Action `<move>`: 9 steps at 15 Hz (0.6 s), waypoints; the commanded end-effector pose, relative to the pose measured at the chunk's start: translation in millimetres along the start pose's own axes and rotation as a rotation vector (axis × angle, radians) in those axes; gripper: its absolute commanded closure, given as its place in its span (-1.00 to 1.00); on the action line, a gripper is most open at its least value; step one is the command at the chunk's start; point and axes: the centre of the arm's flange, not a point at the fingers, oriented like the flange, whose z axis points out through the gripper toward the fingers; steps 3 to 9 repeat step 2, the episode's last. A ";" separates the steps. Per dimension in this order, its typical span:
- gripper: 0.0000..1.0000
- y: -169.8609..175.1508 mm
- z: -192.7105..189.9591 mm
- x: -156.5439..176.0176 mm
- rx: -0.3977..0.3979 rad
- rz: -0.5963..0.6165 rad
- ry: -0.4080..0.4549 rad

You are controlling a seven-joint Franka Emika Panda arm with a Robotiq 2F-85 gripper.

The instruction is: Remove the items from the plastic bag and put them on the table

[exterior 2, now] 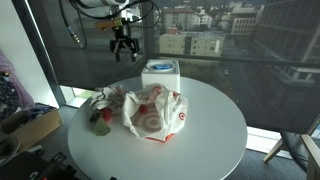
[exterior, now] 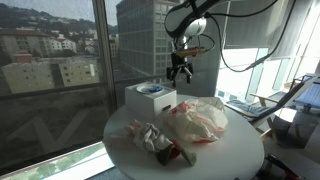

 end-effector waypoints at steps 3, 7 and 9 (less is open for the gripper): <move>-1.00 49.6 1.7 -14.3 0.000 0.144 -0.024; -1.00 49.6 1.7 -14.3 0.000 0.144 -0.024; -1.00 49.6 1.7 -14.3 0.000 0.144 -0.024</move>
